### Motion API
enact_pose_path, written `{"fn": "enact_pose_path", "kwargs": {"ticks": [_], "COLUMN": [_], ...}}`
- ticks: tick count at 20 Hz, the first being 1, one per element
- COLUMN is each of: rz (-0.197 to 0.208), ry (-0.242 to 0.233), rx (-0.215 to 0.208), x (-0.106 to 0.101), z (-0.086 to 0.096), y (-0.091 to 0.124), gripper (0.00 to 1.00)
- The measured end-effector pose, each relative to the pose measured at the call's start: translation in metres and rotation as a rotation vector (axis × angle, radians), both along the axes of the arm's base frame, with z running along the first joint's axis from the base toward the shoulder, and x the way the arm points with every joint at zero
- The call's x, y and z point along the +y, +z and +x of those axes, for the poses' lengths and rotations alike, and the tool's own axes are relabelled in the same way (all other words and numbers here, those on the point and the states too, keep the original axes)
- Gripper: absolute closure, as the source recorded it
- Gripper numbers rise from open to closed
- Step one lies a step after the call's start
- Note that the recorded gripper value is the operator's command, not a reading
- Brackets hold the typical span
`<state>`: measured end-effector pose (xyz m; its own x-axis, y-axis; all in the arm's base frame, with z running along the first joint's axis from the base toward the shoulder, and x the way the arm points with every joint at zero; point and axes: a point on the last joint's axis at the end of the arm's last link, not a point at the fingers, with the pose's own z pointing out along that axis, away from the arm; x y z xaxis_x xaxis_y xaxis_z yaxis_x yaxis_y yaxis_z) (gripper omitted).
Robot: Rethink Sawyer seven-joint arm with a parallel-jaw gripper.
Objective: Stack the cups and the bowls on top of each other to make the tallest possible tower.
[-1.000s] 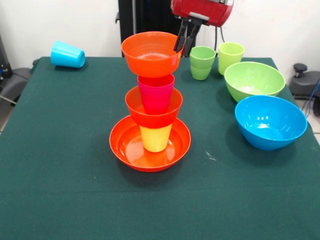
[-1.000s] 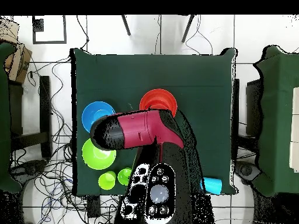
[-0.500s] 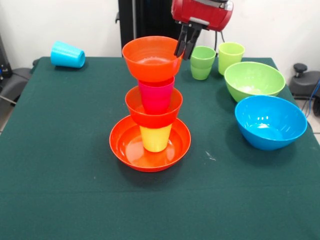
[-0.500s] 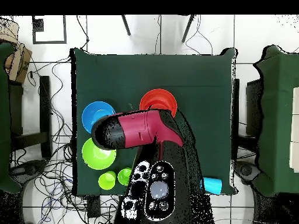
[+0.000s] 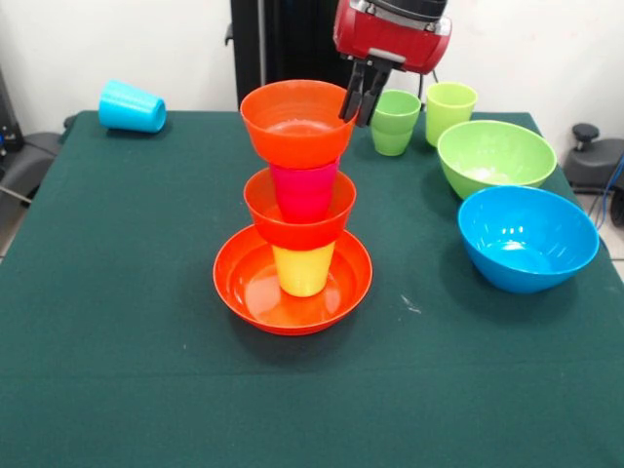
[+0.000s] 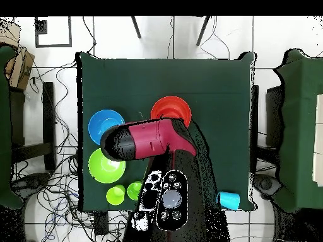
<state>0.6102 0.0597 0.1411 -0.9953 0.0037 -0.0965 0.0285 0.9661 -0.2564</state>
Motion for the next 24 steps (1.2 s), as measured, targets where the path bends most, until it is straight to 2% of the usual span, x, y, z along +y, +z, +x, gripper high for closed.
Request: {"fn": "enact_pose_path", "kwargs": {"ticks": [1, 24], "rz": [0.000, 0.000], "ry": [0.000, 0.000], "rx": [0.000, 0.000], "x": [-0.0001, -0.0001], "z": [0.0000, 0.0000], "y": [-0.0001, -0.0001], "gripper": [0.00, 0.00]}}
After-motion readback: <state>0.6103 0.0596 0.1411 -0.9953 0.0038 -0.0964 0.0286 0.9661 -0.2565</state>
